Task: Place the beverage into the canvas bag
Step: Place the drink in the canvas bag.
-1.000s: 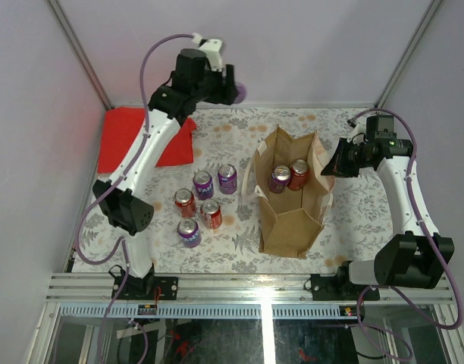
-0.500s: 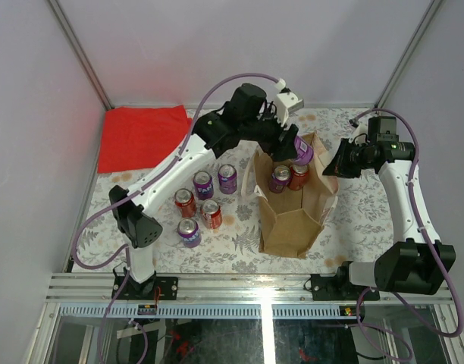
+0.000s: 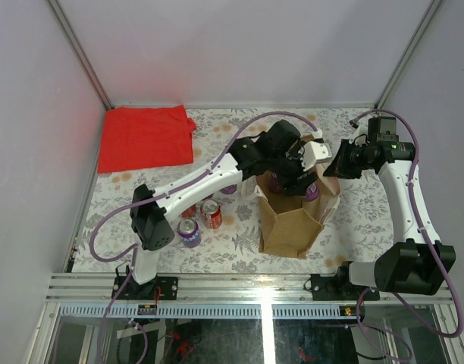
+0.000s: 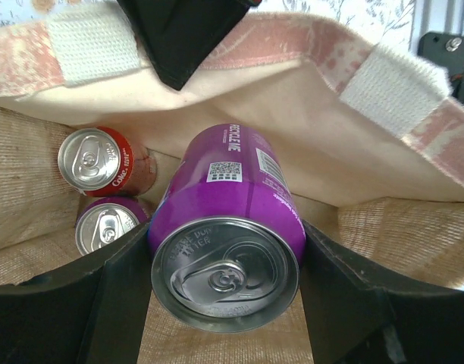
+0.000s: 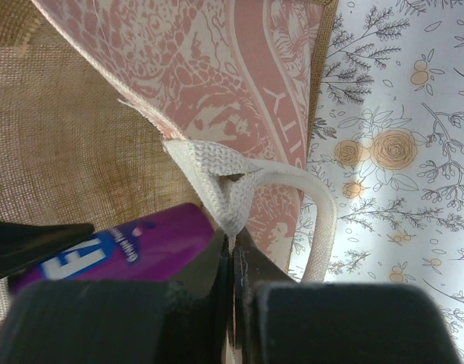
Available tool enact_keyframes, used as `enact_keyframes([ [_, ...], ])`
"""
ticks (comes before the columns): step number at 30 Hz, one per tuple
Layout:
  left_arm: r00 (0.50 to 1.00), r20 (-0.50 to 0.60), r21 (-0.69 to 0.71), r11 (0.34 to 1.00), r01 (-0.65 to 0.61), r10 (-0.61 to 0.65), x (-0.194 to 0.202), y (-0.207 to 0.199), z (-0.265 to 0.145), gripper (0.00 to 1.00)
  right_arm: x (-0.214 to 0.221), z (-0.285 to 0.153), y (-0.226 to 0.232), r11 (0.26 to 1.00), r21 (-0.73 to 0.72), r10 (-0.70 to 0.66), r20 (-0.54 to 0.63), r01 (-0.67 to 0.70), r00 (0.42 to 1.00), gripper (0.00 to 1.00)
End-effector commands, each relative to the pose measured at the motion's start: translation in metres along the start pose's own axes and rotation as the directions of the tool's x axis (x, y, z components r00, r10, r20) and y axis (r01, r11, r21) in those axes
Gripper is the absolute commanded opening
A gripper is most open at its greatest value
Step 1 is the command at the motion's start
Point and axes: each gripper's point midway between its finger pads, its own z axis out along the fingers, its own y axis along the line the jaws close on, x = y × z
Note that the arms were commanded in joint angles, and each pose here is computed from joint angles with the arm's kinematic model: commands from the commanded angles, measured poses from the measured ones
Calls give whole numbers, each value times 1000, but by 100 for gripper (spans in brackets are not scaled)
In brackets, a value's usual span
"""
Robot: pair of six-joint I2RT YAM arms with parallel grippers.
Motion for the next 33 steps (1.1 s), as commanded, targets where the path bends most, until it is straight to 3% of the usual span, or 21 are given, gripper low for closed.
enact_keyframes([
  [1,994,25,-89,990,-107,109,-9,25,6,0,19,-7,-2,1000,18,14,-52,-13,999,0],
  [11,983,-55,-113,977,-180,175,26,46,45,0,17,-6,-2,1000,14,8,-53,-7,999,0],
  [33,982,-82,-142,973,-181,171,42,70,95,0,17,-3,-3,1000,15,9,-78,-8,997,0],
])
